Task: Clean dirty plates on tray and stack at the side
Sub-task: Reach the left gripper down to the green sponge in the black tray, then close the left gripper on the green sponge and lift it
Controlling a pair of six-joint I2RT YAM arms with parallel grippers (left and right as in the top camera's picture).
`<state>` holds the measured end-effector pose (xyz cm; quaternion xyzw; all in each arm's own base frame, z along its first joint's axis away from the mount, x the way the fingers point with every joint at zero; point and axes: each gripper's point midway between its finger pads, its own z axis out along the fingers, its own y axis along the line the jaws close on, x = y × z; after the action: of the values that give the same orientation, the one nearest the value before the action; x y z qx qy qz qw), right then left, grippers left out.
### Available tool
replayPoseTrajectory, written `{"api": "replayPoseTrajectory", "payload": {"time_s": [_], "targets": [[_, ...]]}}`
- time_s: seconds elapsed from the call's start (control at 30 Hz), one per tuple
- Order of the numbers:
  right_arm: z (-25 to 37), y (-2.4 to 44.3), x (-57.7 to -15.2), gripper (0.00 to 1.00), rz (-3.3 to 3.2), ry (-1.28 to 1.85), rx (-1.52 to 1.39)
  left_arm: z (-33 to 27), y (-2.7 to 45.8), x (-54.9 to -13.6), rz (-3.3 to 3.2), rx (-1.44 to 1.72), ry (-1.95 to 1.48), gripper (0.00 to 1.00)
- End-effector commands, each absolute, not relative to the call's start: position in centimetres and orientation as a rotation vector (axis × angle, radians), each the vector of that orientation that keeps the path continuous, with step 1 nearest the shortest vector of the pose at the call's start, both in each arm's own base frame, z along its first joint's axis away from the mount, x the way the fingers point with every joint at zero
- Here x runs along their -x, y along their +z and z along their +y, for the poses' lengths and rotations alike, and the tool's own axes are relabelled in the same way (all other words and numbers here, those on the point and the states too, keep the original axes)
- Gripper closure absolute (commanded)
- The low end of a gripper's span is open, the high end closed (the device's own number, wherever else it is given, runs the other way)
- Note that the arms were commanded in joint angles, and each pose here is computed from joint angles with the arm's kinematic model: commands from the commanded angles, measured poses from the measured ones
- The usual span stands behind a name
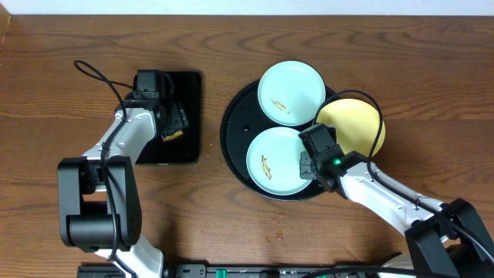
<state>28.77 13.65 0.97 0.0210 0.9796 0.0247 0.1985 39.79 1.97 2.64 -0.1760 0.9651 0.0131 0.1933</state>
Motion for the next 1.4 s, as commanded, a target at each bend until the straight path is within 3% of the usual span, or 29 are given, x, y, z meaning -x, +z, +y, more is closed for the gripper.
{"api": "replayPoseTrajectory", "payload": {"time_s": [0.0, 0.2, 0.23, 0.27, 0.3, 0.33, 0.37, 0.4, 0.5, 0.57, 0.67, 0.83, 1.23, 1.37], "targets": [[13.5, 0.8, -28.9, 0.83, 2.740, 0.067, -0.066, 2.5, 3.0, -41.3, 2.657, 0.513, 0.055, 0.18], [13.6, 0.8, -28.9, 0.81, 2.737, 0.070, -0.067, 2.5, 0.6, -42.6, 2.645, 0.511, 0.051, 0.18], [13.6, 0.9, -29.0, 0.81, 2.737, 0.070, -0.067, 2.5, 0.0, -42.7, 2.651, 0.512, 0.052, 0.21], [13.6, 0.9, -29.0, 0.81, 2.737, 0.070, -0.067, 2.5, -0.4, -42.7, 2.656, 0.511, 0.054, 0.36], [13.6, 0.8, -28.9, 0.81, 2.737, 0.070, -0.067, 2.5, -0.6, -42.7, 2.659, 0.509, 0.055, 0.59], [13.6, 0.8, -28.9, 0.80, 2.737, 0.070, -0.067, 2.5, -0.6, -42.7, 2.661, 0.499, 0.058, 0.67], [13.6, 0.9, -28.9, 0.81, 2.737, 0.070, -0.067, 2.5, -0.5, -42.8, 2.657, 0.495, 0.057, 0.69], [13.6, 0.8, -28.9, 0.80, 2.737, 0.070, -0.067, 2.5, -0.2, -42.9, 2.649, 0.494, 0.055, 0.67], [13.6, 0.8, -28.9, 0.80, 2.737, 0.070, -0.067, 2.1, 1.4, -43.0, 2.629, 0.485, 0.016, 0.30], [13.6, 0.8, -28.9, 0.79, 2.738, 0.069, -0.066, 1.6, 2.4, -42.6, 2.635, 0.477, -0.026, 0.24], [13.4, 0.9, -29.0, 0.69, 2.731, 0.053, -0.069, 0.8, 3.3, -41.3, 2.675, 0.471, -0.074, 0.23], [12.8, 0.9, -29.7, 0.68, 2.697, -0.001, -0.083, 0.6, 2.6, -39.0, 2.771, 0.483, -0.071, 0.24], [13.3, -1.4, -30.2, 0.68, 2.718, -0.003, -0.068, 0.6, 2.0, -38.5, 2.798, 0.482, -0.063, 0.25], [13.5, -0.9, -30.4, 0.78, 2.707, 0.021, -0.068, 0.6, 1.0, -38.7, 2.799, 0.448, -0.059, 0.25]]}}
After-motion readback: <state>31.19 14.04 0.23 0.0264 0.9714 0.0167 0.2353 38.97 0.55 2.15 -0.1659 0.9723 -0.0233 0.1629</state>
